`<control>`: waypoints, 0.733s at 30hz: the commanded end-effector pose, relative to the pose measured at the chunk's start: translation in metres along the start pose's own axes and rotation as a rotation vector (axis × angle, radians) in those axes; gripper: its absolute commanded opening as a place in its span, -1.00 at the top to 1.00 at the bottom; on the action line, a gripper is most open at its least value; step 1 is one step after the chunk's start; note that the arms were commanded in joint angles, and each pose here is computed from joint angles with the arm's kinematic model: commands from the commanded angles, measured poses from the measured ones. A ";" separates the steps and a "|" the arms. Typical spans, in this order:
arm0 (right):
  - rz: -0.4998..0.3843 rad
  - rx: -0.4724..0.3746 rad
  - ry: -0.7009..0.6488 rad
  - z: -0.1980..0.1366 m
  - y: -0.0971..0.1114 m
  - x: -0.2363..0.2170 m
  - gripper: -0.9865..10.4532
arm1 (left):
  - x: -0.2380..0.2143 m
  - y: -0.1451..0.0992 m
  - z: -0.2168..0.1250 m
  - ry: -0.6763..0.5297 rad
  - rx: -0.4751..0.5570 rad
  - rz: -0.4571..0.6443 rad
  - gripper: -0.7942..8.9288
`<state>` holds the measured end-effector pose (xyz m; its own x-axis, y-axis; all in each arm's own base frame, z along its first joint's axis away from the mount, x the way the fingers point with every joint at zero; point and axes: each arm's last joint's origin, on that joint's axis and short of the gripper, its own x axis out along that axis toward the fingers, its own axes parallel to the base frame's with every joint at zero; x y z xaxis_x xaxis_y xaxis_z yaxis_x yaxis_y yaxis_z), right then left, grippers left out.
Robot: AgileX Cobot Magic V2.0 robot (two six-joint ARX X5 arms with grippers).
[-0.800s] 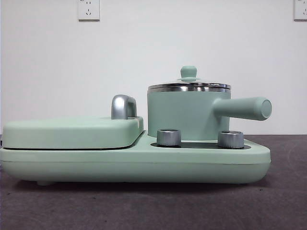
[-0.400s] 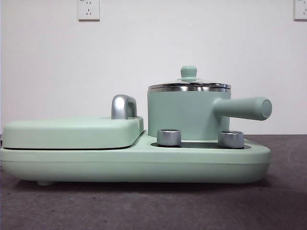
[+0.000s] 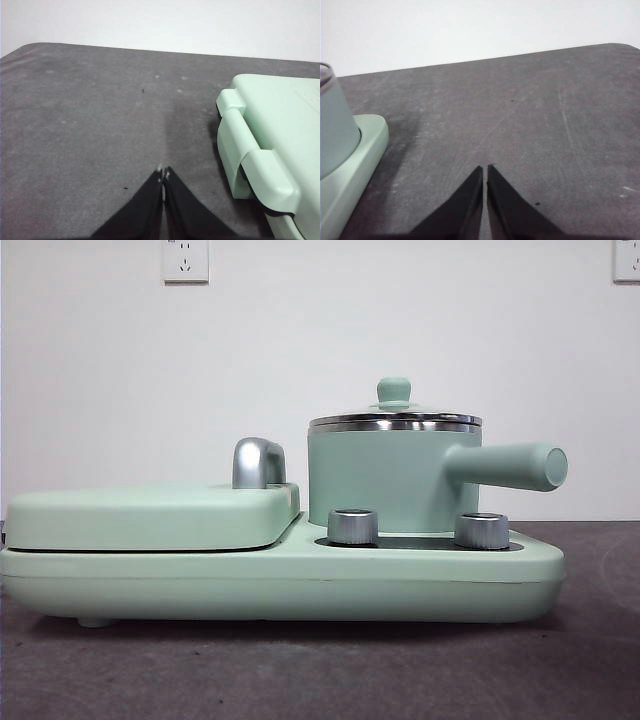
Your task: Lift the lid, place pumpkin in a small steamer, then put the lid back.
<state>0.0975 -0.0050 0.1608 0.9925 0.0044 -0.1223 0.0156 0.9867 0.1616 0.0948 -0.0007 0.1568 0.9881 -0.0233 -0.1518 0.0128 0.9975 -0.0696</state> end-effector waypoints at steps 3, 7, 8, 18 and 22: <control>-0.014 -0.006 0.044 -0.011 -0.002 -0.001 0.81 | 0.002 0.001 -0.007 0.025 0.010 0.008 0.82; -0.024 -0.055 0.040 -0.010 -0.002 0.000 0.81 | 0.002 0.001 -0.007 0.025 0.010 0.008 0.82; -0.026 -0.063 0.040 -0.010 -0.002 0.000 0.81 | 0.002 0.001 -0.007 0.024 0.010 0.008 0.82; -0.021 -0.075 0.023 -0.009 -0.002 0.000 0.81 | 0.002 0.001 -0.007 0.024 0.010 0.008 0.82; -0.021 -0.075 0.024 -0.009 -0.002 0.000 0.81 | 0.002 0.001 -0.007 0.024 0.010 0.008 0.82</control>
<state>0.0957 -0.0053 0.1527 0.9877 -0.0125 -0.1557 0.0272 0.9953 0.0926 0.0948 -0.0007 0.1568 0.9882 -0.0229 -0.1518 0.0124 0.9975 -0.0696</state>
